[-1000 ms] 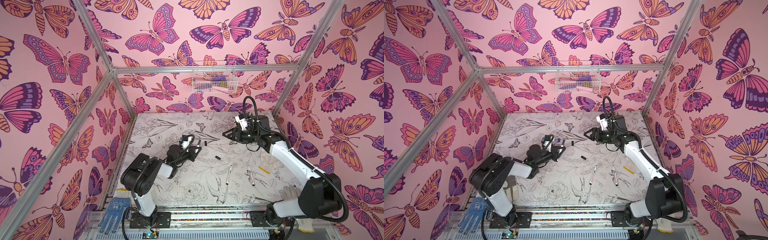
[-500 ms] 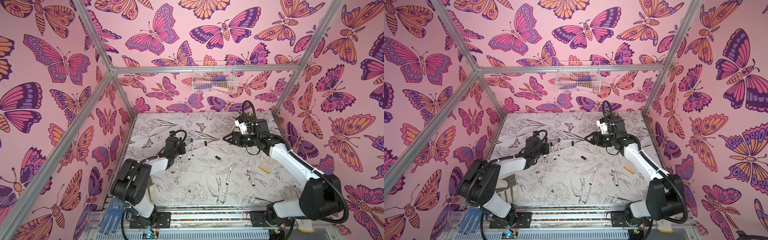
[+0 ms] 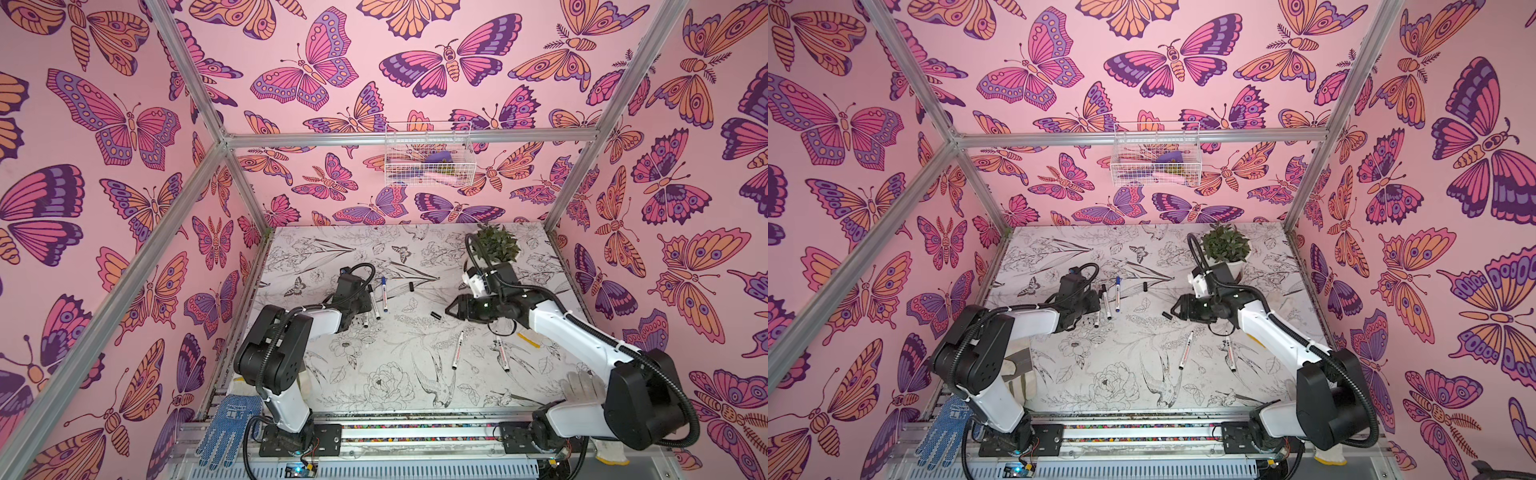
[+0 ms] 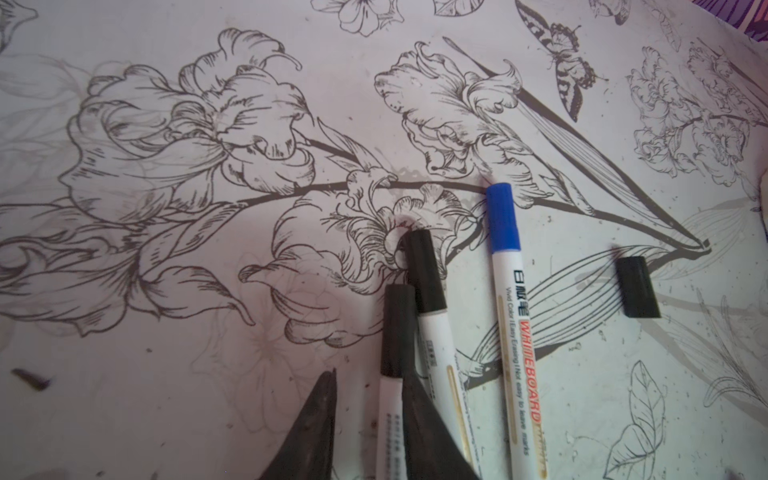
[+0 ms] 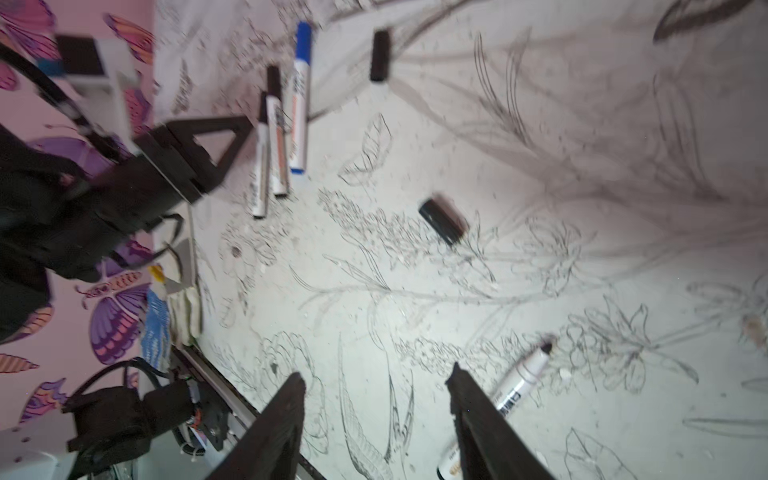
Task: Insert the pens into the pen caps
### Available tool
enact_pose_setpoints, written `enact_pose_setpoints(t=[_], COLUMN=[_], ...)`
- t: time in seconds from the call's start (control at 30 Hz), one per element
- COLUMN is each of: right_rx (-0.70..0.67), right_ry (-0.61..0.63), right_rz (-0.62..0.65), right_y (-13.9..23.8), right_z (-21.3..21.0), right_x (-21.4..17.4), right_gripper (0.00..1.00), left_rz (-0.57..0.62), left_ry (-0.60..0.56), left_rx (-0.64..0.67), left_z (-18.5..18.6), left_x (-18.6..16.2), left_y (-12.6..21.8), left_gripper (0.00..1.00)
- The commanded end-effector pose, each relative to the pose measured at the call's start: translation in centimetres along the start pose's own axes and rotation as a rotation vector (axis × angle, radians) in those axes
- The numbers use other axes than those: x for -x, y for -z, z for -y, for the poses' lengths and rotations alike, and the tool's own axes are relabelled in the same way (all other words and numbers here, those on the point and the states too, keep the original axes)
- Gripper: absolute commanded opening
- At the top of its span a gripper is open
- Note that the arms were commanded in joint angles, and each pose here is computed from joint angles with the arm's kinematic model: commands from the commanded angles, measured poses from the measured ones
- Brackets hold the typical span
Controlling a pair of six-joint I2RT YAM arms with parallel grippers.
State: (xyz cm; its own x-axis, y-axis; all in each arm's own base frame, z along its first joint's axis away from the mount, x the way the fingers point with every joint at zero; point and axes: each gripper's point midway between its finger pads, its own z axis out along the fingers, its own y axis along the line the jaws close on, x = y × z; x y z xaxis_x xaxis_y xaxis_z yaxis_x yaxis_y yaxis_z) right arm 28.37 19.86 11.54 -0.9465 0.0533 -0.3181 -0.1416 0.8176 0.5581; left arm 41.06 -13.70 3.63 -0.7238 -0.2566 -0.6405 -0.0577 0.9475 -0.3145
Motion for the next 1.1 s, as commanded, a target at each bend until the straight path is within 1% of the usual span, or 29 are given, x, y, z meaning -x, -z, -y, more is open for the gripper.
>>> enact_pose_setpoints(t=[0.0, 0.13, 0.27, 0.33, 0.43, 0.5, 0.57, 0.63, 0.67, 0.8, 0.87, 0.97, 1.0, 1.07], right_rx=[-0.117, -0.202, -0.247, -0.266, -0.286, -0.307, -0.322, -0.348, -0.364, -0.409, -0.421, -0.414, -0.399, -0.325], right_ry=[-0.045, -0.061, -0.057, -0.062, -0.07, -0.069, -0.073, -0.074, -0.065, -0.04, -0.035, -0.034, -0.042, -0.07], right_rz=[-0.039, -0.065, -0.102, -0.124, -0.162, -0.19, -0.219, -0.246, -0.259, -0.301, -0.311, -0.279, -0.257, -0.188], right_y=[-0.7, -0.7, -1.3, -1.9, -3.0, -3.5, -4.0, -4.6, -4.9, -5.6, -5.9, -5.8, -5.6, -4.9], right_z=[2.5, 4.3, 5.3, 5.8, 6.3, 6.6, 7.0, 7.5, 7.6, 7.8, 7.7, 7.4, 7.1, 6.0], right_x=[-1.9, -3.5, -4.6, -5.0, -5.6, -5.9, -6.3, -6.9, -7.1, -7.5, -7.3, -6.2, -5.5, -3.4], right_gripper=[0.58, 0.58, 0.57, 0.56, 0.55, 0.54, 0.52, 0.47, 0.43, 0.3, 0.2, 0.08, 0.06, 0.03], left_rz=[-0.011, 0.02, 0.06, 0.074, 0.082, 0.079, 0.072, 0.067, 0.061, 0.02, -0.007, -0.04, -0.046, -0.069], left_ry=[0.012, 0.017, 0.014, -0.005, -0.06, -0.115, -0.196, -0.257, -0.278, -0.309, -0.328, -0.362, -0.373, -0.402], left_rx=[-0.009, -0.04, -0.056, -0.088, -0.146, -0.177, -0.206, -0.236, -0.254, -0.339, -0.402, -0.488, -0.515, -0.592], left_z=[0.2, 0.8, 1.4, 2.2, 4.2, 5.6, 7.4, 9.0, 9.6, 11.6, 12.7, 13.9, 14.3, 15.4], left_x=[0.1, 0.9, 2.2, 2.8, 3.0, 2.7, 1.9, 1.2, 0.8, -0.5, -1.2, -2.0, -2.2, -2.8], left_y=[-0.6, -0.3, 0.8, 1.6, 2.6, 3.2, 3.8, 4.2, 4.4, 4.7, 5.0, 5.7, 6.0, 6.9], left_gripper=[0.32, 0.35, 0.38, 0.4, 0.45, 0.47, 0.49, 0.5, 0.51, 0.52, 0.52, 0.53, 0.54, 0.56])
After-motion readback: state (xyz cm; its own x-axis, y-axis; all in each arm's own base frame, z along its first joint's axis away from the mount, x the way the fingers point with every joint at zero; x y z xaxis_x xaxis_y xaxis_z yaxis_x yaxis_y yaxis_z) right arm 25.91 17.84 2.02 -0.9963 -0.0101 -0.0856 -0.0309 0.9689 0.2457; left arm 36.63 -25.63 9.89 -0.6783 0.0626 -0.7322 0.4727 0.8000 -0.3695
